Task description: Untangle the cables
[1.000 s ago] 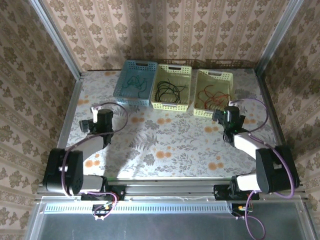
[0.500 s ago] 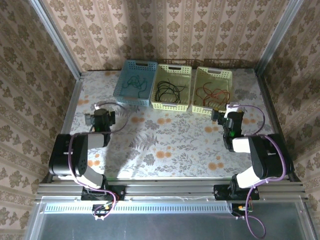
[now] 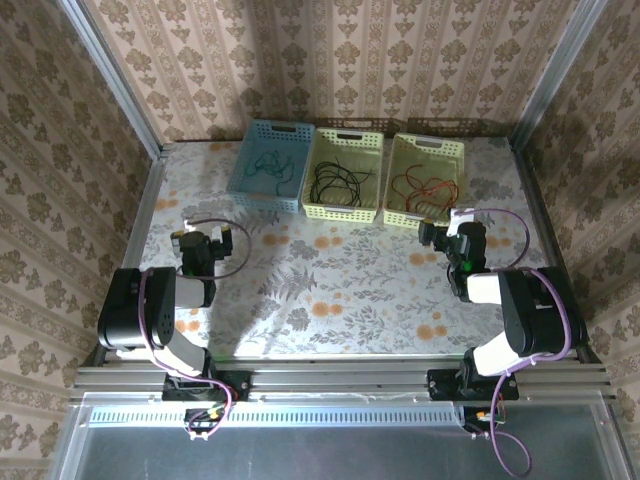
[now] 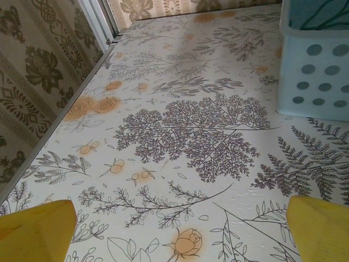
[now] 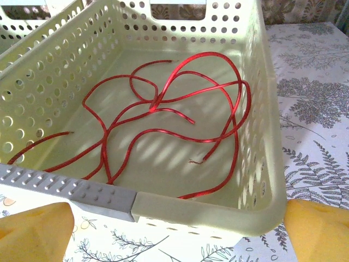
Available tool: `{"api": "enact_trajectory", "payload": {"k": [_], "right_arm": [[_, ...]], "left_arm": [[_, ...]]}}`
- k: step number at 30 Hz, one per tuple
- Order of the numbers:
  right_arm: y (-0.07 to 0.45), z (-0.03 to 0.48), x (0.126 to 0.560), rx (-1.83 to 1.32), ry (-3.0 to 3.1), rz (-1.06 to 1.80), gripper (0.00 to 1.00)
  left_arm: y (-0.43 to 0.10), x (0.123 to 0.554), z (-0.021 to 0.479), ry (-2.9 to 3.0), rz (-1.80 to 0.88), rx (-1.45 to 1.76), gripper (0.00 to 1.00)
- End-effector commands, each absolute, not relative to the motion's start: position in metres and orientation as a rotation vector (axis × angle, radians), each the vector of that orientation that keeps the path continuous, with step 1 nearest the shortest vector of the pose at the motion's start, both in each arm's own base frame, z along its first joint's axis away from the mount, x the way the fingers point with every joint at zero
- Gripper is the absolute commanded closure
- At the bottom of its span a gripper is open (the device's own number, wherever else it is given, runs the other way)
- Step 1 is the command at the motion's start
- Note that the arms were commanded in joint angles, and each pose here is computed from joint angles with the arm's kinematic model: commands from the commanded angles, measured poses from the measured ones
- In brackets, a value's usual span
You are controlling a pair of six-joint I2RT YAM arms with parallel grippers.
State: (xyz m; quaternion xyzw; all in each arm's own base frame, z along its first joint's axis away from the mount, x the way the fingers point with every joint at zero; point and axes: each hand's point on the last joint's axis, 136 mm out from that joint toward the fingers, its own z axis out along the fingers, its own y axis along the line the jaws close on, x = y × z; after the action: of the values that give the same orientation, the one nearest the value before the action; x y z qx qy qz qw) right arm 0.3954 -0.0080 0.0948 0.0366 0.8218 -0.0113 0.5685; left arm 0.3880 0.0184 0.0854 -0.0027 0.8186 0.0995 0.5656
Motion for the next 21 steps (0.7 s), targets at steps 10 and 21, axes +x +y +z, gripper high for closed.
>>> {"api": "enact_trajectory", "payload": {"k": [10, 21], "right_arm": [[-0.0044, 0.0971, 0.4007, 0.056, 1.929, -0.028, 0.0], [-0.0043, 0.0971, 0.4007, 0.055, 1.93, -0.028, 0.0]], "left_arm": [[0.0174, 0.3961, 0.0989, 1.873, 0.208, -0.024, 0.0], [0.0166, 0.3964, 0.0999, 1.871, 0.209, -0.021, 0.0]]}}
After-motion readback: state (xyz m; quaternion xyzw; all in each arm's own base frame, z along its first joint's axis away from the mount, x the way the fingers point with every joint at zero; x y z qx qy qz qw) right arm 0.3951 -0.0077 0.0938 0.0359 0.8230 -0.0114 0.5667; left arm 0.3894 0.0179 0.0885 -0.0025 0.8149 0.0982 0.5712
